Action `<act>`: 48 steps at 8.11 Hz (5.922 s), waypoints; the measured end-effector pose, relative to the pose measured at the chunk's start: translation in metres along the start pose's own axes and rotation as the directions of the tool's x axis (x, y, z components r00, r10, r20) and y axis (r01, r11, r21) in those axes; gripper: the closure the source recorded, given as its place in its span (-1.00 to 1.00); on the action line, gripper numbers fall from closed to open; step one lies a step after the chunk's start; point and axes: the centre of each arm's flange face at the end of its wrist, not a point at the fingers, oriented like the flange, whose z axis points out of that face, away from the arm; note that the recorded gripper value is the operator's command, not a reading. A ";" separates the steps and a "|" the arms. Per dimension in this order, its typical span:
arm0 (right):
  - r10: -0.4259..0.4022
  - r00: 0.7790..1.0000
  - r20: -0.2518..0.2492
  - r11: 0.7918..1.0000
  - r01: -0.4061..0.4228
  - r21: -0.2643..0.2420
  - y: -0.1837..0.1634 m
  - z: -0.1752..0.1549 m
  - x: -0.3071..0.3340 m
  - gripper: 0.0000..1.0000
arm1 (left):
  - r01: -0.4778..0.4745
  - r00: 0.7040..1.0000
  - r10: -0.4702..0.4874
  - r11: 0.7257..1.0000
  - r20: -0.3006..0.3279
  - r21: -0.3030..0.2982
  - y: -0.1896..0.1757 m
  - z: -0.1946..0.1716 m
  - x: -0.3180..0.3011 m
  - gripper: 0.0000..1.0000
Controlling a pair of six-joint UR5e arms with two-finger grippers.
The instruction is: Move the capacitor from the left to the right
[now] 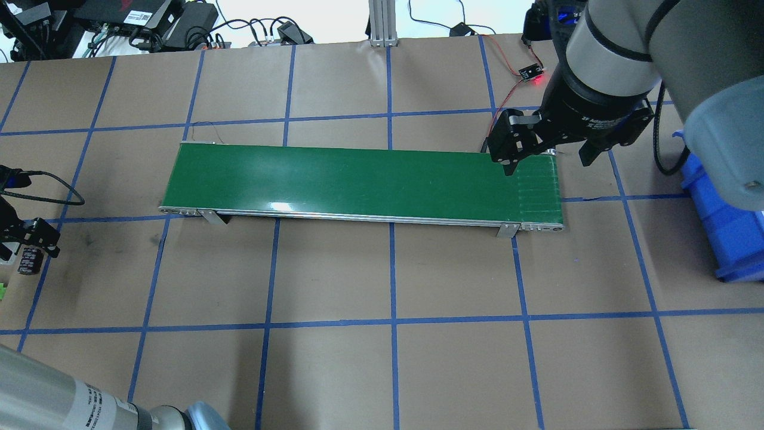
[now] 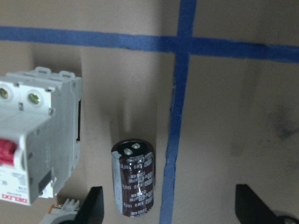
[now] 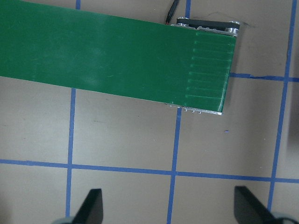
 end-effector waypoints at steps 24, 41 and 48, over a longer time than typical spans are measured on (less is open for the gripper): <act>-0.001 1.000 0.001 1.000 0.001 0.001 0.000 0.000 -0.001 -1.00 | -0.239 0.964 0.263 0.922 -0.041 0.304 0.002 -0.179 0.191 1.00; -0.010 1.000 0.004 1.000 0.010 -0.001 -0.054 0.051 -0.003 -1.00 | -0.125 0.991 0.134 0.952 -0.012 0.280 0.021 -0.217 0.340 -1.00; 0.010 0.996 0.088 0.999 -0.006 -0.051 -0.120 0.214 0.046 -1.00 | -0.099 0.994 0.105 0.971 -0.015 0.216 0.083 -0.257 0.343 -1.00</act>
